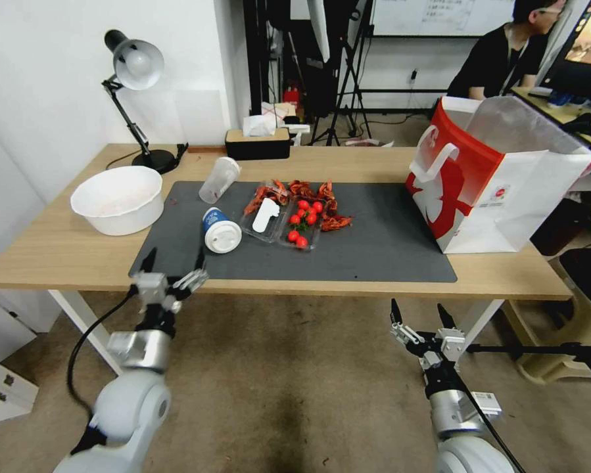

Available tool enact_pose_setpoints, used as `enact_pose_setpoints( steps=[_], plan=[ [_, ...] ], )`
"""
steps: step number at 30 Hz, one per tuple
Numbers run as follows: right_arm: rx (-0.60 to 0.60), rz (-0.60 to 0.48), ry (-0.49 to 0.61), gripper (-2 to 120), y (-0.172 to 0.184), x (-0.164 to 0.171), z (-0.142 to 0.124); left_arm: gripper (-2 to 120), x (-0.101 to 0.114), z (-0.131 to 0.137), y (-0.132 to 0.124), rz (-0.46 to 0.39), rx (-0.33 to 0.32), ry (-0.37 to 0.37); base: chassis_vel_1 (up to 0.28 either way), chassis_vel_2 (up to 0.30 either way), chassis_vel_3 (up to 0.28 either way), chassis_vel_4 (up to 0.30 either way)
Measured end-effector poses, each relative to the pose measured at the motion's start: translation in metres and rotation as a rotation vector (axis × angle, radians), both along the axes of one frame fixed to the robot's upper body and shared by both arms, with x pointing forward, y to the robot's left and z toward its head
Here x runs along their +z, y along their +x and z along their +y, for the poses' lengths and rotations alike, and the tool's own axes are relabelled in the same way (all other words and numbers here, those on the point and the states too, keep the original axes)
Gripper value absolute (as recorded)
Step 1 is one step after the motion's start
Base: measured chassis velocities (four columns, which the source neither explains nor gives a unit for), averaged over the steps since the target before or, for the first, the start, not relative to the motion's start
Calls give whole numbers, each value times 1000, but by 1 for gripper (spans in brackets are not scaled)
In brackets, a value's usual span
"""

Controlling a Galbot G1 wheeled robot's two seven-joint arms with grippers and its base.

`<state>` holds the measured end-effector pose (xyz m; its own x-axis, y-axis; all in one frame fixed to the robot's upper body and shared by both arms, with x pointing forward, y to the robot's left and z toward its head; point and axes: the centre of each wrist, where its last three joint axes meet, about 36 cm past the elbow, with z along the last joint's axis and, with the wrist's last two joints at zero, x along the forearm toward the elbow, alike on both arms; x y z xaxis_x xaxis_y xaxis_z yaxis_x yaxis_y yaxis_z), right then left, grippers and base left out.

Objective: Pick up the trash from the table and place it into the takeout bag.

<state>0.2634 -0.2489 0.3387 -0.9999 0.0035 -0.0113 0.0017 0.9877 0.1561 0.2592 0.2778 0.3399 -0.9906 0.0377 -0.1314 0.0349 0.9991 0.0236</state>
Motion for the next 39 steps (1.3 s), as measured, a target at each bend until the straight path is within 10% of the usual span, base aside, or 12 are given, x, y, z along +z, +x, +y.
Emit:
enact_pose_setpoints(
  steps=[18,39],
  plan=[
    [-15,12,-37,100,-2,-2,3,100,52,-39,107,-8,-21,-143,0,0,0,0],
    [-41,22,-87,100,-5,-4,0,100,70,-81,122,149,48,-90,0,0,0,0]
  ],
)
